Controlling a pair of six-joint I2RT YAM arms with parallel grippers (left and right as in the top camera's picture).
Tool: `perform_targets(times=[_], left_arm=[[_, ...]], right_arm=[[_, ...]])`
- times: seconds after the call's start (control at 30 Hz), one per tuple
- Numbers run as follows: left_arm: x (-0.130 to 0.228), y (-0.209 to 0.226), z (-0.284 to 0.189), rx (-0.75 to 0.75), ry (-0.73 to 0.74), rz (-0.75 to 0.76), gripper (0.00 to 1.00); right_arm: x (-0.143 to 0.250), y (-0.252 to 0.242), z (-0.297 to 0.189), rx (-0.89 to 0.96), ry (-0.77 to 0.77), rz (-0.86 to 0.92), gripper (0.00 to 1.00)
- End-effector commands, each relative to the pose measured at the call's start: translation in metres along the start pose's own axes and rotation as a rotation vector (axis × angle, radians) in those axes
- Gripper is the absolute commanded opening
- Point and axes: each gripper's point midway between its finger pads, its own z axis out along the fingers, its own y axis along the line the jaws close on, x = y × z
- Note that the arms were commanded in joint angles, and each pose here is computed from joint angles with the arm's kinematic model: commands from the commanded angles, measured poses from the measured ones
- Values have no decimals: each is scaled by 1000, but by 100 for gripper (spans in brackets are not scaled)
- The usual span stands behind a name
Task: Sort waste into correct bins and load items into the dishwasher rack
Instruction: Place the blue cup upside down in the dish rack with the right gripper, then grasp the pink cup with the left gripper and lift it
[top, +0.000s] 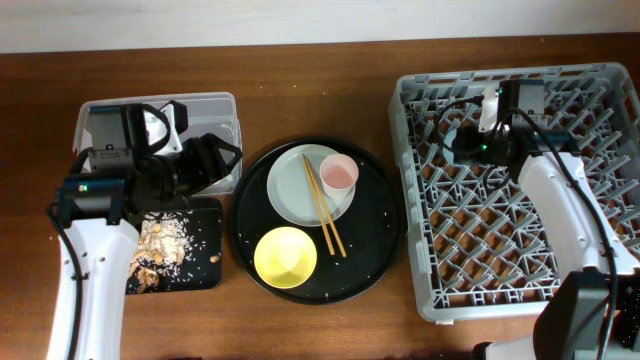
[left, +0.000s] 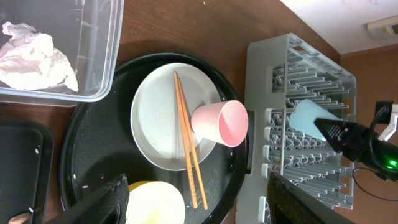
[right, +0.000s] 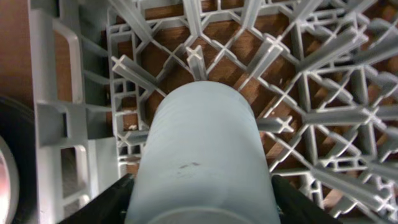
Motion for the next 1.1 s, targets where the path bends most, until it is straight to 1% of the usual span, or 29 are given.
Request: perform_targets(times=[0.0, 0.1, 0.13, 0.17, 0.2, 0.27, 0.33, 0.4, 0.47, 0.57, 0.73, 0.83, 1.07], left_arm=[[0, 3, 0, -11, -1, 12, 70], [6, 6, 0, -22, 25, 40, 69], [8, 7, 0, -24, 31, 36, 65], [9, 6, 0, -24, 36, 36, 58], [11, 5, 1, -21, 41, 41, 53], [18, -5, 6, -15, 61, 74, 52], [23, -9, 13, -61, 59, 124, 52], [28, -18, 23, -103, 46, 167, 52], [36, -38, 40, -101, 44, 193, 52], [41, -48, 66, -130, 43, 233, 53], [61, -61, 136, -112, 120, 294, 53], [70, -49, 168, -137, 162, 260, 53], [83, -22, 208, -191, 230, 242, 53]], right_arm=[[-9, 1, -5, -4, -27, -10, 74], [-23, 3, -25, -5, -55, -11, 80], [-28, 4, -33, -6, -66, -12, 81], [-34, 5, -44, -6, -76, -13, 81], [-38, 5, -54, -7, -84, -14, 82], [-46, 9, -81, -13, -98, -16, 85], [-48, 17, -104, -48, -99, -18, 88], [-43, 29, -124, -113, -89, -20, 91], [-33, 40, -138, -171, -72, -20, 92], [-19, 43, -143, -191, -25, -14, 92], [-7, 42, -143, -188, 23, -6, 92], [-6, 42, -143, -188, 28, -5, 93], [-4, 42, -143, -187, 37, -4, 94]])
